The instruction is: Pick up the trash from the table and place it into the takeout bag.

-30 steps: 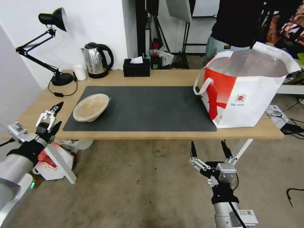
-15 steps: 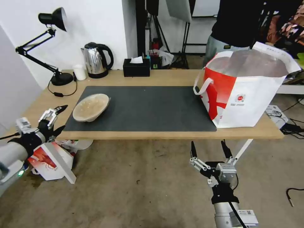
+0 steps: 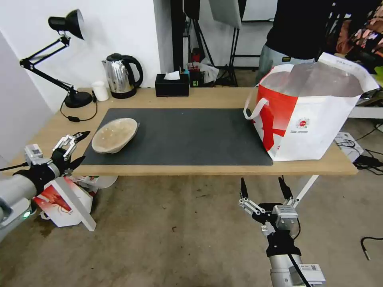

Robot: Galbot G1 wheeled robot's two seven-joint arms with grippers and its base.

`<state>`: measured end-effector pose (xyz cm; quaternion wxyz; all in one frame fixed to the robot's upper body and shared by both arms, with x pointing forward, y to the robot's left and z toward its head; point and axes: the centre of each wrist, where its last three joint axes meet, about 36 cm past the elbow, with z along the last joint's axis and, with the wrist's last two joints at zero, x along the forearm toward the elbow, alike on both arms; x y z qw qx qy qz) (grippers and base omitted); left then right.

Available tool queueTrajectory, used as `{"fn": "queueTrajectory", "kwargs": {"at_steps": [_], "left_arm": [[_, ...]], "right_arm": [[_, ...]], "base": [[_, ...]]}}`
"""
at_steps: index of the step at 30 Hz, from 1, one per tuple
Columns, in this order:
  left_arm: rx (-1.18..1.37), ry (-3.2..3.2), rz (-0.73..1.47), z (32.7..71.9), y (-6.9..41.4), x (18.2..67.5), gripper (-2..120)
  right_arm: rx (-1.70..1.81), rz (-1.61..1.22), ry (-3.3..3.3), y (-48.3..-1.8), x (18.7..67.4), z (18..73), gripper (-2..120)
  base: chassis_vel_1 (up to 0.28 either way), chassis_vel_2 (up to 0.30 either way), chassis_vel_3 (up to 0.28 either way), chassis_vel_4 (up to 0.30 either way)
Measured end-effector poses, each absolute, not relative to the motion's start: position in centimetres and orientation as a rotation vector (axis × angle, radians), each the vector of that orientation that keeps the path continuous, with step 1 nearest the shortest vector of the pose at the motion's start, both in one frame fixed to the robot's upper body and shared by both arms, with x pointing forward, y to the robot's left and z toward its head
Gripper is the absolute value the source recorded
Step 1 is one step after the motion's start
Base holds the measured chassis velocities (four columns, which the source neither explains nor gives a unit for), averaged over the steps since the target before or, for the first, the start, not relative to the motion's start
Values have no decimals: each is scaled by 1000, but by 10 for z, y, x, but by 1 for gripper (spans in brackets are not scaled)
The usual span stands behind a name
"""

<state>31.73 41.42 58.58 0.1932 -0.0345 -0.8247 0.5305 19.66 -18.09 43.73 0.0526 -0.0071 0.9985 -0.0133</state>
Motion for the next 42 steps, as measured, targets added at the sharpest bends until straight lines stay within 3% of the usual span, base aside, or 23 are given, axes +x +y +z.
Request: {"fn": "queueTrajectory", "kwargs": {"at_steps": [42], "left_arm": [[-100,-2263,1430,569,420,362,100]], "right_arm": [[-22,-40,3036,-181,197,437,100]], "base": [[0,0,0,0]]}}
